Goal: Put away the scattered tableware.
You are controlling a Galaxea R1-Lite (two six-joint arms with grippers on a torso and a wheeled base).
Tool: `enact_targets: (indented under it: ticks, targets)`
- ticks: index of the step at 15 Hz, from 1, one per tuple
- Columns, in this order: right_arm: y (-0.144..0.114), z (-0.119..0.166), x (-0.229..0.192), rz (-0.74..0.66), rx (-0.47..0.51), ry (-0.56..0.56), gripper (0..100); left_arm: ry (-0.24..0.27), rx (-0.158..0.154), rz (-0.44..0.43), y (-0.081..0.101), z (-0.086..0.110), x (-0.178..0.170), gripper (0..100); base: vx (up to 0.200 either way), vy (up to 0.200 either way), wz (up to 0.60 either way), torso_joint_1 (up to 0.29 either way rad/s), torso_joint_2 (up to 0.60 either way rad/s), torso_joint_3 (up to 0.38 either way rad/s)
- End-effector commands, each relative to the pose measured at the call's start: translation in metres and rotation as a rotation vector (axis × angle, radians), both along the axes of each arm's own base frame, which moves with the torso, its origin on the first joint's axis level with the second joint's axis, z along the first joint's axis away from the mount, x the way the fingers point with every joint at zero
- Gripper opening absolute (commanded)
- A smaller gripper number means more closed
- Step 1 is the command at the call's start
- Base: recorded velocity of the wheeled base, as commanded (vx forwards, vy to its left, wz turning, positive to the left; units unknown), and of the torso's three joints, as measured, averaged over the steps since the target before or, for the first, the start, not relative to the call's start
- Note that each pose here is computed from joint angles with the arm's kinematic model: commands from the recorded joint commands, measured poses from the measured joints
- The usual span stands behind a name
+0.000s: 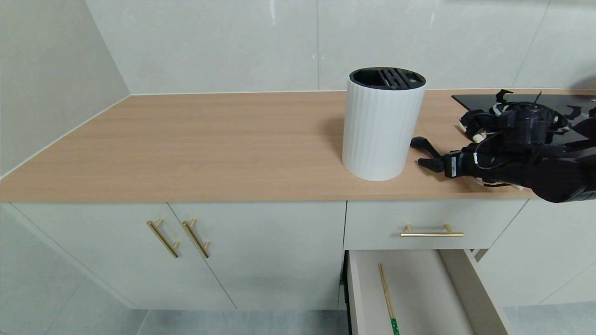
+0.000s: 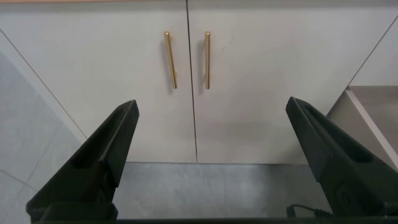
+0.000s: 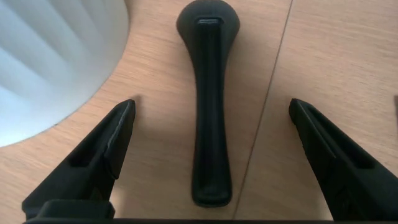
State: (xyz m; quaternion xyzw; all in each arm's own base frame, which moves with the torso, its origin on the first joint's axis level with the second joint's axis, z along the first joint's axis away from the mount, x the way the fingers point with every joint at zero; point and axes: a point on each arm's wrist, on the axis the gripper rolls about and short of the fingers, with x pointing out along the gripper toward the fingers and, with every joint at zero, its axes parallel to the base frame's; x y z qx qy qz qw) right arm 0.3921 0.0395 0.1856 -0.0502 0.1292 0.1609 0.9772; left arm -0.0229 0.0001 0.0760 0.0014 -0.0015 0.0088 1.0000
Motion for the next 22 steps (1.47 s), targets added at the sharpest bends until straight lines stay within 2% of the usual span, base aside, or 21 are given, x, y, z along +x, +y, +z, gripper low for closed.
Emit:
enact_targets:
  ticks: [1,4,5,13,15,17,19,20,21,22]
  targets:
    - [0.000,-0.002,0.001,-0.001,-0.002,0.006,100,0.000,0.000,0.001,0.000,0.000,0.000,100,0.000,0.000,0.00,0.000,0.00,0.000]
    - [0.001,-0.005,0.002,0.001,-0.004,0.013,100,0.000,0.000,0.001,0.000,0.000,0.000,100,0.000,0.000,0.00,0.000,0.00,0.000]
    - [0.001,-0.006,0.002,0.002,-0.004,0.015,0,0.000,0.000,0.001,0.000,0.000,0.000,100,0.000,0.000,0.00,0.000,0.00,0.000]
    - [0.007,-0.011,0.004,0.009,-0.007,0.027,0,0.001,0.000,0.001,0.000,0.000,0.000,100,0.000,0.000,0.00,0.000,0.00,0.000]
    - [0.006,0.005,-0.006,0.005,0.003,0.000,0,0.000,0.000,0.001,0.000,0.000,0.000,100,0.000,0.000,0.00,0.000,0.00,0.000]
    - [0.004,0.022,-0.033,-0.027,0.073,0.008,0,0.000,0.000,0.001,0.000,0.000,0.000,100,0.000,0.000,0.00,0.000,0.00,0.000]
    - [0.003,0.036,-0.054,-0.036,0.082,-0.001,0,0.000,0.000,0.001,0.000,0.000,0.000,100,0.000,0.000,0.00,0.000,0.00,0.000]
    - [0.004,0.050,-0.080,-0.090,0.089,-0.008,0,0.000,0.000,0.001,0.000,0.000,0.000,100,0.000,0.000,0.00,0.000,0.00,0.000]
    - [0.004,0.053,-0.089,-0.105,0.092,-0.009,0,0.000,0.000,0.001,0.000,0.000,0.000,100,0.000,0.000,0.00,0.000,0.00,0.000]
    - [0.004,0.053,-0.121,-0.144,0.089,0.018,0,0.000,-0.001,0.001,0.000,0.000,0.000,100,0.000,0.000,0.00,0.000,0.00,0.000]
